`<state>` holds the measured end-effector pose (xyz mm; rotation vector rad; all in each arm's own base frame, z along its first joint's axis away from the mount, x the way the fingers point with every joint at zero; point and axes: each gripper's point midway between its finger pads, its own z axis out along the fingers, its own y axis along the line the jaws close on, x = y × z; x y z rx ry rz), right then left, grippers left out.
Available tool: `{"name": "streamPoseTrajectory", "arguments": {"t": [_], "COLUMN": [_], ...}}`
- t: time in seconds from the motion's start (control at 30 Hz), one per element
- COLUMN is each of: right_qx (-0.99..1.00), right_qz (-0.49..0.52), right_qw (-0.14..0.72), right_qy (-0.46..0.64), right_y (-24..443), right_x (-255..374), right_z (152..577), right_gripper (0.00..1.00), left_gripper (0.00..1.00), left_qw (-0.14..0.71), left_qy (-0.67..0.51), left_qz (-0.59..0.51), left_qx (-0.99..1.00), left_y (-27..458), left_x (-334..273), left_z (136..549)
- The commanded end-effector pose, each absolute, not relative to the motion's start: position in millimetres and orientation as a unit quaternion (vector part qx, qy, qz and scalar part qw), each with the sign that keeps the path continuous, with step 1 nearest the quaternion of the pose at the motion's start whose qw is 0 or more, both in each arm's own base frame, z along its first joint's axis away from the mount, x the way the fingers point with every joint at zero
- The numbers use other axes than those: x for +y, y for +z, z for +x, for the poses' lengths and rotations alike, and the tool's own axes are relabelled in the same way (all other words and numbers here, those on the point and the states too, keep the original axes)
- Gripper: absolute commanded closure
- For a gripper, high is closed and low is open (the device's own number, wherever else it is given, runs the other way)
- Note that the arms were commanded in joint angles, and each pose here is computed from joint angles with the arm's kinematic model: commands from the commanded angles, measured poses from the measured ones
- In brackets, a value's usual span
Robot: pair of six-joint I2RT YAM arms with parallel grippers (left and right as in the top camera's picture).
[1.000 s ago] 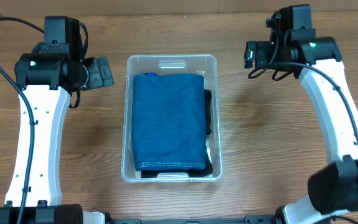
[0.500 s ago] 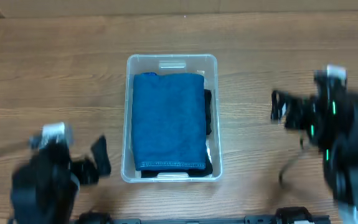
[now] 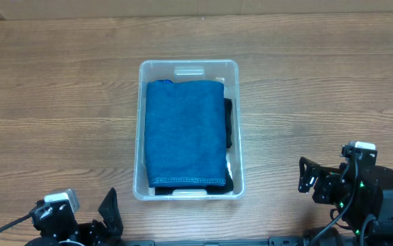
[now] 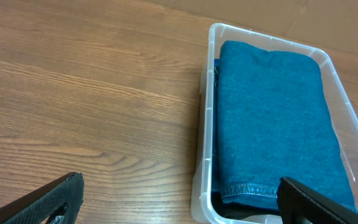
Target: Pack container
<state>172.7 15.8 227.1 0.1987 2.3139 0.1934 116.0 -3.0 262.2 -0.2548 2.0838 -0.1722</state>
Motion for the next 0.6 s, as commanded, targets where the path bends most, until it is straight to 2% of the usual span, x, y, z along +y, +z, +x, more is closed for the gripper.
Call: {"name": "streamPoseTrajectory", "arguments": {"t": [0.0, 0.13, 0.27, 0.57], "right_qx": [0.912, 0.909, 0.861, 0.716], "right_qz": [0.083, 0.085, 0.060, 0.044], "right_qw": [0.395, 0.403, 0.501, 0.691], "right_qy": [0.069, 0.065, 0.068, 0.091], "right_y": [226.4, 227.2, 236.3, 214.0], "right_x": [13.0, 11.4, 12.0, 15.1], "right_z": [173.0, 176.4, 194.3, 230.9], "right_gripper": [0.00, 0.00, 0.00, 0.00], "left_gripper": [0.00, 0.00, 0.00, 0.00], "left_qw": [0.497, 0.497, 0.497, 0.497], "left_qy": [-0.068, -0.068, -0.068, -0.068], "left_qz": [-0.114, -0.114, -0.114, -0.114], "left_qx": [0.858, 0.858, 0.858, 0.858], "left_y": [261.0, 261.1, 261.1, 261.1], "left_x": [-0.6, -0.6, -0.6, -0.6], "left_z": [115.8, 115.8, 115.8, 115.8]}}
